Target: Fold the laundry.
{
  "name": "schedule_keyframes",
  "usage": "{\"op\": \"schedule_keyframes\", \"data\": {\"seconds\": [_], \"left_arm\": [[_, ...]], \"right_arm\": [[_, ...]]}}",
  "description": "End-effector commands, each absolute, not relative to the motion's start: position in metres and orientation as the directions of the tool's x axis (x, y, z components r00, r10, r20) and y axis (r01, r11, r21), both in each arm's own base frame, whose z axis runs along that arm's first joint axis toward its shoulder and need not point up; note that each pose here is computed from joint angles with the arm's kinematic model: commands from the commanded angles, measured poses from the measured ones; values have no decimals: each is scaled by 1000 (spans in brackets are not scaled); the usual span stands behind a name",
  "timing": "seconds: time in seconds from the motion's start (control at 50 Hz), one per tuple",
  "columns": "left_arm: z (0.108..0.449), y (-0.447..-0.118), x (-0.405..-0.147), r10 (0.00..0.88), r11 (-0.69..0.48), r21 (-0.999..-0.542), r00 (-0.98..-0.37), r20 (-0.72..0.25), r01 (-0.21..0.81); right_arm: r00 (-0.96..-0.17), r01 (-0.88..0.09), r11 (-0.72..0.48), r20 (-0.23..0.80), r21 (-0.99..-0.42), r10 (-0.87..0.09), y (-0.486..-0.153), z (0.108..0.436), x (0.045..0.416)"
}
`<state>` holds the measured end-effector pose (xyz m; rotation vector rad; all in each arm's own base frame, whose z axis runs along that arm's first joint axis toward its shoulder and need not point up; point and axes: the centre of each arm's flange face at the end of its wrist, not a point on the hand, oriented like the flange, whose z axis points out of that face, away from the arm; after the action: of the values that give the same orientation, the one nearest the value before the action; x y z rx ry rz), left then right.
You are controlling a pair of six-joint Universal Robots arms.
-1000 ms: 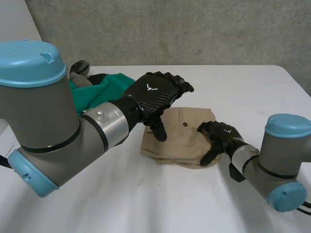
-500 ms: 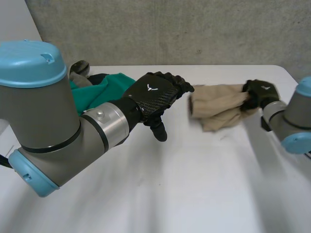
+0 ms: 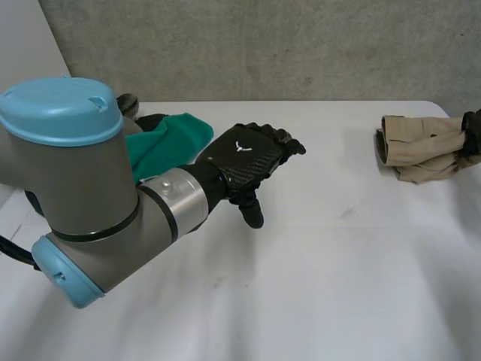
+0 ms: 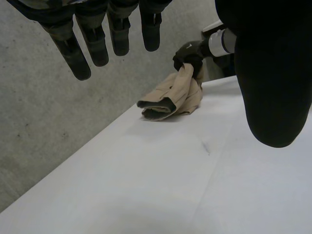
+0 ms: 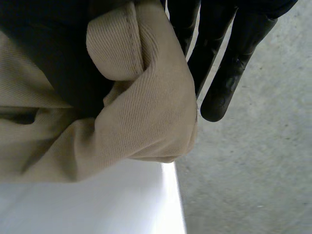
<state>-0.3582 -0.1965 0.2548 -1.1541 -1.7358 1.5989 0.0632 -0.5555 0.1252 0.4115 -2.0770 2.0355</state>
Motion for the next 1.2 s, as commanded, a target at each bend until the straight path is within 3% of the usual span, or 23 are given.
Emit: {"op": "schedule_keyframes", "data": {"seconds": [0.02, 0.12, 0.3, 0.44, 0.52, 0.6, 0.72, 0.76, 0.84, 0.9, 0.96, 1.0, 1.08, 1.2], "left_arm": [[254, -196, -359, 844, -53, -968, -507, -174, 244], [254, -196, -359, 845, -52, -968, -507, -174, 245], [254, -195, -360, 846, -53, -968, -504, -174, 245], [255, -192, -358, 847, -54, -968, -503, -174, 244], [256, -193, -357, 843, -54, -968, -508, -175, 244], [263, -194, -355, 837, -67, -970, -516, -182, 234], [283, -204, -345, 799, -113, -973, -564, -208, 199], [296, -219, -336, 748, -156, -973, -623, -230, 172], [317, -251, -315, 622, -256, -956, -734, -275, 141], [328, -286, -292, 510, -322, -936, -806, -299, 143], [315, -339, -252, 378, -315, -920, -859, -346, 232], [297, -363, -236, 333, -279, -914, -863, -380, 295], [252, -410, -207, 263, -217, -867, -828, -495, 449], [182, -460, -179, 233, -139, -777, -742, -628, 614]], "right_arm": [[-906, -423, -14, 423, -906, 17, -560, 125, 57], [-861, -504, 6, 503, -863, 76, -562, 120, 47], [-838, -528, 59, 532, -847, 120, -559, 120, 35], [-817, -569, 70, 573, -819, 63, -538, 158, 48], [-768, -639, 52, 640, -768, 27, -518, 191, 60], [-697, -715, 33, 715, -699, 49, -496, 232, 71], [-724, -686, -184, 686, -704, 70, -442, 298, 152], [-750, -648, -249, 660, -720, 44, -428, 302, 172], [-808, -485, -417, 576, -769, -125, -373, 314, 219], [-798, -403, -453, 548, -795, -251, -343, 315, 237], [-759, -327, -424, 502, -845, -415, -309, 299, 254], [-720, -309, -374, 472, -874, -508, -287, 281, 264], [-656, -330, -302, 447, -894, -608, -256, 252, 279], [-608, -374, -237, 430, -897, -667, -237, 222, 284]]}}
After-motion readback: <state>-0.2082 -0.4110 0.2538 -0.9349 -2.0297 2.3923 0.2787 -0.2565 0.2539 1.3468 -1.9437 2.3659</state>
